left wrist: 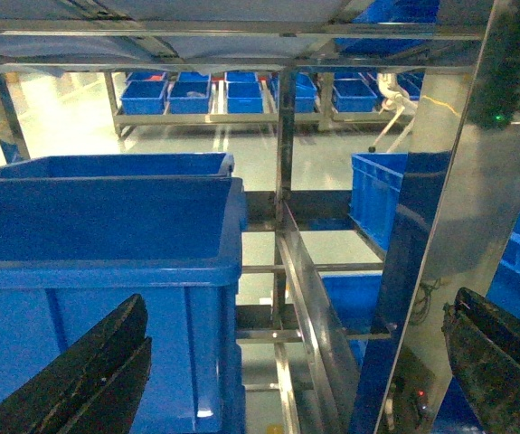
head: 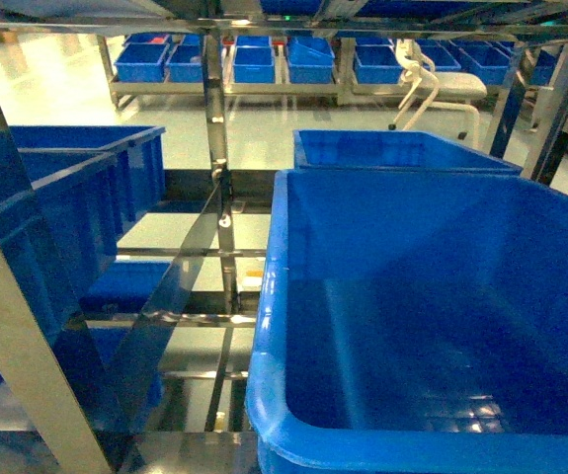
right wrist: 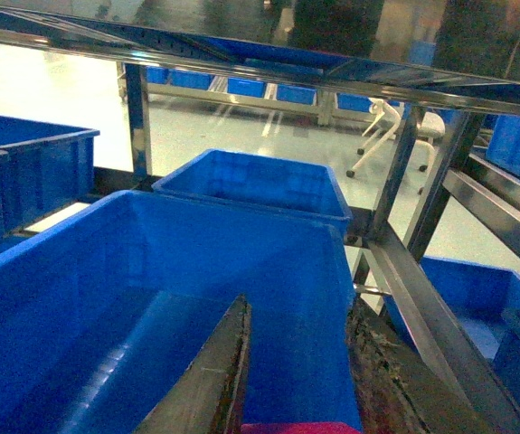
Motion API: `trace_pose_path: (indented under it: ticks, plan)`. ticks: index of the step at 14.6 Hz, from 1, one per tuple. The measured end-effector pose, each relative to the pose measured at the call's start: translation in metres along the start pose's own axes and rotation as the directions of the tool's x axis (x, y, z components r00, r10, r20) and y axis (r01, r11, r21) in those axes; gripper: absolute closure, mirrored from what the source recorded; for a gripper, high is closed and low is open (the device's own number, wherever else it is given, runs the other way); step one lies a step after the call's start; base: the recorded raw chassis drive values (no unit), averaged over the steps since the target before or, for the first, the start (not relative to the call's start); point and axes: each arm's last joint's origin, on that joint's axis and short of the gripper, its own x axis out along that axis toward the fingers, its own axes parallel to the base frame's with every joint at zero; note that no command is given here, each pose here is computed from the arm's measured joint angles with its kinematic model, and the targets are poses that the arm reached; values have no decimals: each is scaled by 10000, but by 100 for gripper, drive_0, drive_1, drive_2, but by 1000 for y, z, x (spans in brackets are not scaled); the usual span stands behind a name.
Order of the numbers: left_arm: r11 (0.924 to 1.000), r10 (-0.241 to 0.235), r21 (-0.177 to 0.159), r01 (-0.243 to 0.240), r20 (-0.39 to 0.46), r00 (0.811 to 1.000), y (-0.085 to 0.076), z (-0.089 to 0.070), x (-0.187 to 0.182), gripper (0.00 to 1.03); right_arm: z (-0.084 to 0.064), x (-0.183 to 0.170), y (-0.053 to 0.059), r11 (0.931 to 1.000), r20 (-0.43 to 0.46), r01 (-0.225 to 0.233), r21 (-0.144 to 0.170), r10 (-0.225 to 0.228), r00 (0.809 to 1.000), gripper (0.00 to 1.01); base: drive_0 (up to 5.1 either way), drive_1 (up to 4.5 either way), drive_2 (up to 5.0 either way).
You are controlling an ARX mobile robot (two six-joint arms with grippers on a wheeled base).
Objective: Pick red block from blue box to shelf
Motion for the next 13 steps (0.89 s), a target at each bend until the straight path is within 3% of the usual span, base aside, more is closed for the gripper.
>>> trace_pose_path:
  ticks: [13]
  plan:
    - [10000, -4, 0, 4, 0, 10000, 0, 0, 0, 5, 0, 0, 0, 10000, -7, -5, 1, 5, 10000, 75, 0, 0, 0]
